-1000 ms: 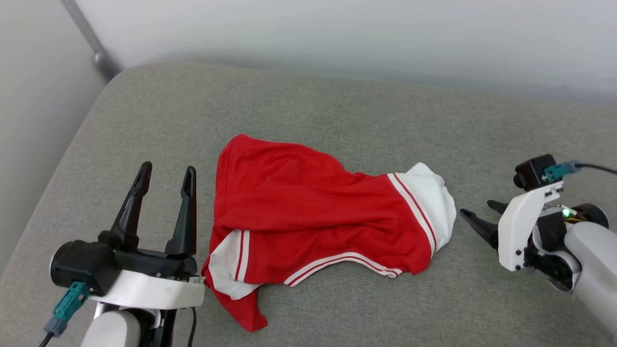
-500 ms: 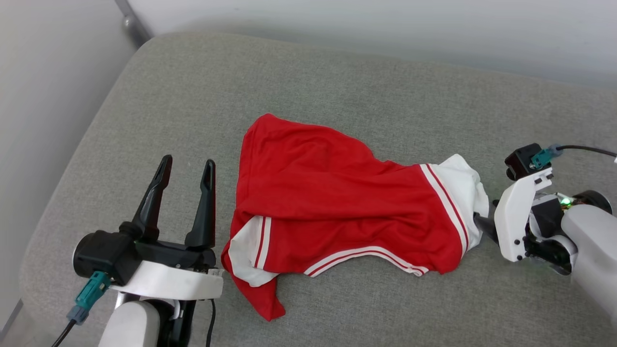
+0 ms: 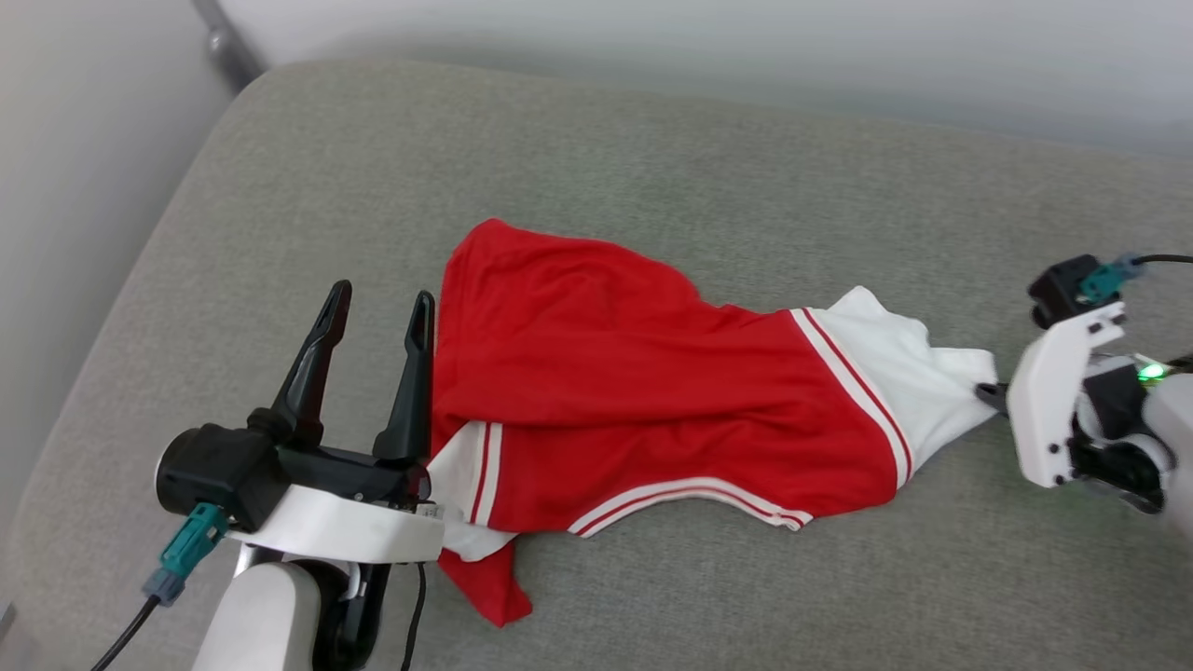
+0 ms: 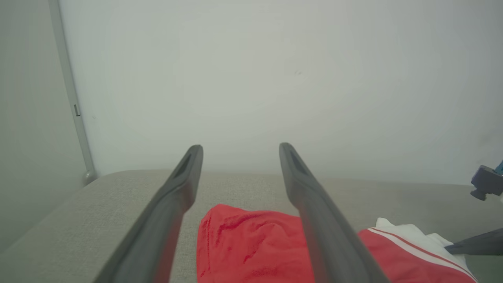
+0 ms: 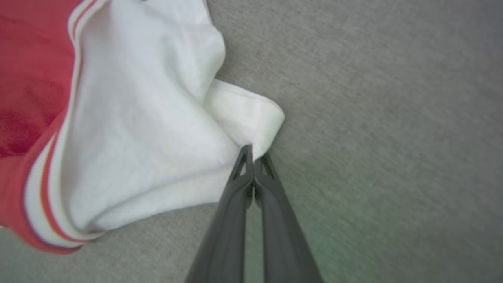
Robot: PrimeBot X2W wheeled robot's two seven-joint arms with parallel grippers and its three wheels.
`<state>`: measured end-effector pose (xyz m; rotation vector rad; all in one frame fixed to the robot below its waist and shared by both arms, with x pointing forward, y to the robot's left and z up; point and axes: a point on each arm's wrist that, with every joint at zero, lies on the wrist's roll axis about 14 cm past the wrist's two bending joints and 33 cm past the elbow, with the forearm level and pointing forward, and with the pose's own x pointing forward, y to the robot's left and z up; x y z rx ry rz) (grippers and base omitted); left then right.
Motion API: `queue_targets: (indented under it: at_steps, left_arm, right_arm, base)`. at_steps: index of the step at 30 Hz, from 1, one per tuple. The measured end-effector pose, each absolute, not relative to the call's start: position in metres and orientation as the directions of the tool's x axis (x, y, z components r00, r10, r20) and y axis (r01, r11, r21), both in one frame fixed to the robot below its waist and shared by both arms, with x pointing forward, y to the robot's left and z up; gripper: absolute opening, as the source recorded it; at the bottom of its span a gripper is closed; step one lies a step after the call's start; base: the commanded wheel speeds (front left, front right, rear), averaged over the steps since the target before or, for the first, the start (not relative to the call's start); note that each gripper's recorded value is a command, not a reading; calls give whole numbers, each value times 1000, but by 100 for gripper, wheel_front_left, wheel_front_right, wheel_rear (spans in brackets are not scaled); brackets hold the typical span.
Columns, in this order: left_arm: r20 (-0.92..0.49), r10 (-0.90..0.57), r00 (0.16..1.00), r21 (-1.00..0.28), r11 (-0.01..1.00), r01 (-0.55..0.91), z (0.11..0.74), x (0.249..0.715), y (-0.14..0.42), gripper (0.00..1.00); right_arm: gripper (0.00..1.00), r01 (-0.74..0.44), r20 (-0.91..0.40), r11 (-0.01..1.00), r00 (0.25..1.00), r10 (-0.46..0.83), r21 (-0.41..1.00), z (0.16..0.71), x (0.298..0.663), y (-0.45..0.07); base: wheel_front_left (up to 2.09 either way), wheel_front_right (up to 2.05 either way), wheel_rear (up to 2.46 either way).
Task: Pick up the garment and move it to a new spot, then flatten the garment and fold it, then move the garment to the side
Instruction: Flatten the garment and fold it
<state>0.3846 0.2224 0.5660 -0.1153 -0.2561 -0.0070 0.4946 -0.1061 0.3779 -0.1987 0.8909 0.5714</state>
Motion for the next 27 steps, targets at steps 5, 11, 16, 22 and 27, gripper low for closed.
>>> queue_targets:
  at_steps: [5, 11, 16, 22, 27]
  left_arm:
    - [273, -19, 962, -134, 989, 58, 571, 390, 213, 100]
    - [305, -68, 950, -148, 982, 118, 580, 393, 194, 100]
    - [307, -86, 948, -162, 977, 141, 580, 392, 185, 100]
    - [298, -87, 951, -178, 973, 145, 575, 395, 183, 100]
    - [288, -97, 953, -186, 970, 155, 572, 395, 179, 100]
  right_arm:
    - [0, -488, -791, 872, 515, 332, 48, 390, 482, -154]
    - [0, -387, -839, 918, 468, 278, 89, 386, 432, -211]
    - [0, -297, -880, 949, 415, 231, 109, 375, 387, -254]
    - [0, -232, -901, 965, 383, 203, 118, 357, 349, -279]
    - [100, -201, -891, 974, 415, 184, 107, 348, 351, -280]
  base:
    - [0, 0, 0]
    - [0, 0, 0]
    - [0, 0, 0]
    - [0, 0, 0]
    - [0, 0, 0]
